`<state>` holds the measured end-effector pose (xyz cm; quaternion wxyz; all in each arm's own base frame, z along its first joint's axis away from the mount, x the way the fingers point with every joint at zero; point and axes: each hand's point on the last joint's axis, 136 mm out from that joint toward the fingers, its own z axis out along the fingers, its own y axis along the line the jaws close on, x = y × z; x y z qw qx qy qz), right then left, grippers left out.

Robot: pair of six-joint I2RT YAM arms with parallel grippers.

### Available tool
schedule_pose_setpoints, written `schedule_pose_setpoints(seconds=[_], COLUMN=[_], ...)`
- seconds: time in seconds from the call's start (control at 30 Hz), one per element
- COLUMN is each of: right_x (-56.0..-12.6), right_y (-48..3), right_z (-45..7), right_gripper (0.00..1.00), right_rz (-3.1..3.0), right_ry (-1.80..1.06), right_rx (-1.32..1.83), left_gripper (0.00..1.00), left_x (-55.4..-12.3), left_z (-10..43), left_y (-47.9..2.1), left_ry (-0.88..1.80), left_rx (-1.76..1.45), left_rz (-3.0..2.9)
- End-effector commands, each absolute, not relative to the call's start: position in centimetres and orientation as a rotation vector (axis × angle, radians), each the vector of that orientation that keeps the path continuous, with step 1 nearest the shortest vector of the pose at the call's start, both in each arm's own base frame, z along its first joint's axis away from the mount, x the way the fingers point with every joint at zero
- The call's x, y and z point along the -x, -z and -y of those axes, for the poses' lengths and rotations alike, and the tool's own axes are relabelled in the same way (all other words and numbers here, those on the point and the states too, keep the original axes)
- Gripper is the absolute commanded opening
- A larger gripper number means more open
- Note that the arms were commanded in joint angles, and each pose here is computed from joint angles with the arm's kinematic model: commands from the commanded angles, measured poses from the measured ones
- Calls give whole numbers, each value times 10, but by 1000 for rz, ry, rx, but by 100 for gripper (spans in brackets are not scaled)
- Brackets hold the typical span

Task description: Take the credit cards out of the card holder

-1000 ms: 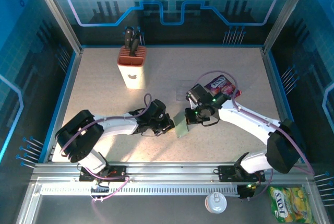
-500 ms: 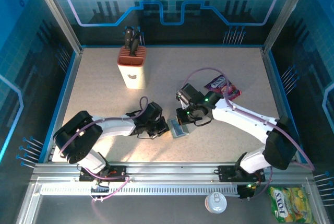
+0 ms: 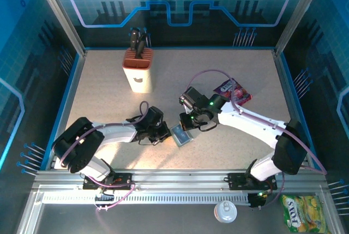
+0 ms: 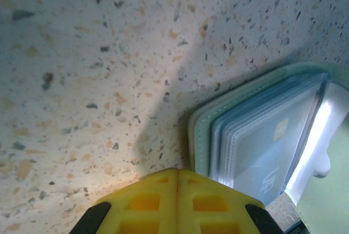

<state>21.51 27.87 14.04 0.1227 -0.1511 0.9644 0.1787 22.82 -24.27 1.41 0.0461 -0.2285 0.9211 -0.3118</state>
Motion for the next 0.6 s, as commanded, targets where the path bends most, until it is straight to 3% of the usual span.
schedule_pose_setpoints(seconds=[0.0,0.57], right_x=[-209,-207], right_y=[-152,-140], right_z=[-283,-224], right_gripper=[0,0], right_rz=[-2814,-2847], right_ry=[-550,-395], right_rx=[440,351], left_gripper=[6,9], left_x=[-228,-246], left_z=[236,246], left_y=[-10,-10], left_ry=[932,963], left_rx=[685,666], left_rz=[-2826,-2840])
